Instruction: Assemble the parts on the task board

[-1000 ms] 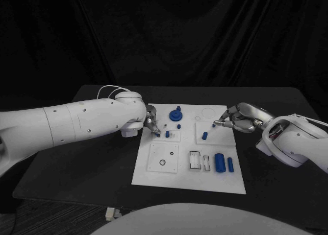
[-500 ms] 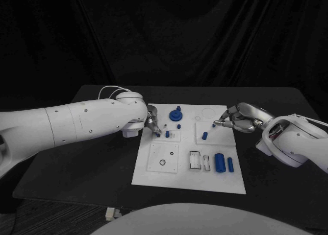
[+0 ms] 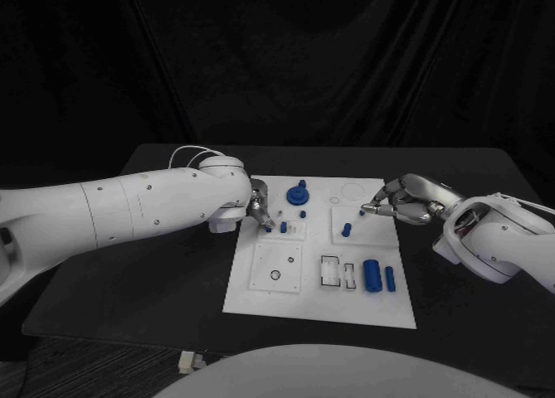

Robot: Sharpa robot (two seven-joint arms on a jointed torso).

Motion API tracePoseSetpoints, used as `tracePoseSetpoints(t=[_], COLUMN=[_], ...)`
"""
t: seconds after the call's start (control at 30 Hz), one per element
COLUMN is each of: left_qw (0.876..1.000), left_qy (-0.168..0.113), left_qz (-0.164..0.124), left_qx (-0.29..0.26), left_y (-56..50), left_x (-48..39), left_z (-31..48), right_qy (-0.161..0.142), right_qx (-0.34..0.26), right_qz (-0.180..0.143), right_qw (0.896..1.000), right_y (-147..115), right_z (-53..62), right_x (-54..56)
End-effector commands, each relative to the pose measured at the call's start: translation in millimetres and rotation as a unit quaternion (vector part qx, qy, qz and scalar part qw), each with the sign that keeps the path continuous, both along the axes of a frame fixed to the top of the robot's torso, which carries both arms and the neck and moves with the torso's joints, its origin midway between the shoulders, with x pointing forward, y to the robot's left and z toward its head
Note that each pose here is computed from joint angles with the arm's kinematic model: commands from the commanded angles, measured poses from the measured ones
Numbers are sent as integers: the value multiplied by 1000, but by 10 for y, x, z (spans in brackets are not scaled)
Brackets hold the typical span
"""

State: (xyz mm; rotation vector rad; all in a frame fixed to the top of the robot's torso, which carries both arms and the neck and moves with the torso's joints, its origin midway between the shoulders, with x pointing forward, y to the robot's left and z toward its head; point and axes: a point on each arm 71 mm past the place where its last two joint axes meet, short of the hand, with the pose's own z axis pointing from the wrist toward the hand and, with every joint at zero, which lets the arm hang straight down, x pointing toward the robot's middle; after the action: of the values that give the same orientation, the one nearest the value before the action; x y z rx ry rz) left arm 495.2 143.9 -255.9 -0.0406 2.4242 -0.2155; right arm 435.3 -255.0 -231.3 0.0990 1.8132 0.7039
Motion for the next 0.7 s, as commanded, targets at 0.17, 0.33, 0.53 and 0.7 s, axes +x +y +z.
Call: tracePoseSetpoints(t=[0.17,0.33,0.53,0.7], left_qw=[1000,1000,999,999], left_qy=[19,23,30,32], left_qz=[-6,-5,-8,-9], left_qx=[11,16,22,23], left_y=[0,15,23,27], left_x=[-38,-38,-42,-41], left_z=[-84,-92,-102,-106], right_qy=[3,3,3,4], right_qx=[-3,-3,-3,-3], right_qz=[-4,-4,-4,-4], right_qw=[1000,1000,1000,1000], right_y=[-4,-6,-5,-7], right_z=[-13,-15,-18,-19], right_x=[-4,-4,-3,-4])
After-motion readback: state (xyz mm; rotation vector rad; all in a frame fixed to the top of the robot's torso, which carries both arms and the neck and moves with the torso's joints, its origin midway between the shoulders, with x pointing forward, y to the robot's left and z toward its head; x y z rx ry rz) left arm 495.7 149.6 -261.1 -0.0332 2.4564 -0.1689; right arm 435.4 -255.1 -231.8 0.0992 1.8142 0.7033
